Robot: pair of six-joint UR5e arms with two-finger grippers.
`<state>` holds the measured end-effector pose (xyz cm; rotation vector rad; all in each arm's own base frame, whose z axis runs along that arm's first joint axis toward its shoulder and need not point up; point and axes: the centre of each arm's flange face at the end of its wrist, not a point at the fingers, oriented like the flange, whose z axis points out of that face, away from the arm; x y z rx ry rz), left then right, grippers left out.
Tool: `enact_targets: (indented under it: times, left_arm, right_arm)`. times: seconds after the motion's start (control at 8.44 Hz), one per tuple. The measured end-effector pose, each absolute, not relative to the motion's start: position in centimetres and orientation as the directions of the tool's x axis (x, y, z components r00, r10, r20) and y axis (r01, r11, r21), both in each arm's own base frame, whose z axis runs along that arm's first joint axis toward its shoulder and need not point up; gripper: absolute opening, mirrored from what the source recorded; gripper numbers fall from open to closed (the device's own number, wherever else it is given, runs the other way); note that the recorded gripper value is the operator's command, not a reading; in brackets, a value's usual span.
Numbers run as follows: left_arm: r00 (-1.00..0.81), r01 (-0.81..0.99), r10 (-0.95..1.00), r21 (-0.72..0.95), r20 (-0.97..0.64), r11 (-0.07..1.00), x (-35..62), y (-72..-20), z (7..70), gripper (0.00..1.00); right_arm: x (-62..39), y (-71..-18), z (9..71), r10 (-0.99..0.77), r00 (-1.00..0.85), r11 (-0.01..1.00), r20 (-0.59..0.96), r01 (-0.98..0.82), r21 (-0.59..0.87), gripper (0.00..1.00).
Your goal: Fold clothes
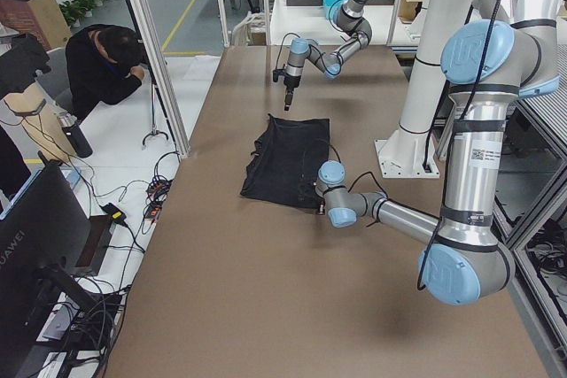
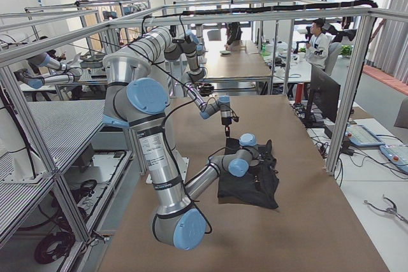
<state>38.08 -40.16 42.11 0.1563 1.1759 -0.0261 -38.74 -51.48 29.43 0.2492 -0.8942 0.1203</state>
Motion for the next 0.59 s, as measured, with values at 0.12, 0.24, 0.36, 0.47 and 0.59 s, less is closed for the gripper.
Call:
enact_targets:
  times: [0.12,0.24,0.36,0.47,0.59]
  left_arm:
    - [0.397,0.126,0.05,0.108,-0.917,0.986,36.9,-41.3,42.6,0.0]
    - [0.412,0.159,0.033,0.108,-0.911,0.981,36.1,-43.5,43.2,0.0]
    - [0.431,0.197,0.025,0.121,-0.902,0.973,35.7,-47.3,43.5,0.0]
    - [0.462,0.224,0.024,0.143,-0.887,0.964,35.8,-51.8,43.6,0.0]
    - [0.498,0.246,0.026,0.17,-0.867,0.954,35.6,-57.0,43.2,0.0]
  right_arm:
    - [-38.8,-51.3,29.4,-0.002,0.621,0.965,0.784,-0.206,0.165,0.94]
    - [-38.9,-51.2,29.3,-0.003,0.621,0.965,0.784,-0.204,0.165,0.94]
    - [-39.0,-51.2,29.4,-0.004,0.621,0.965,0.784,-0.202,0.165,0.94]
    - [-39.1,-51.1,29.4,-0.005,0.621,0.966,0.784,-0.2,0.165,0.94]
    - [-39.1,-51.1,29.4,-0.005,0.622,0.966,0.783,-0.2,0.165,0.94]
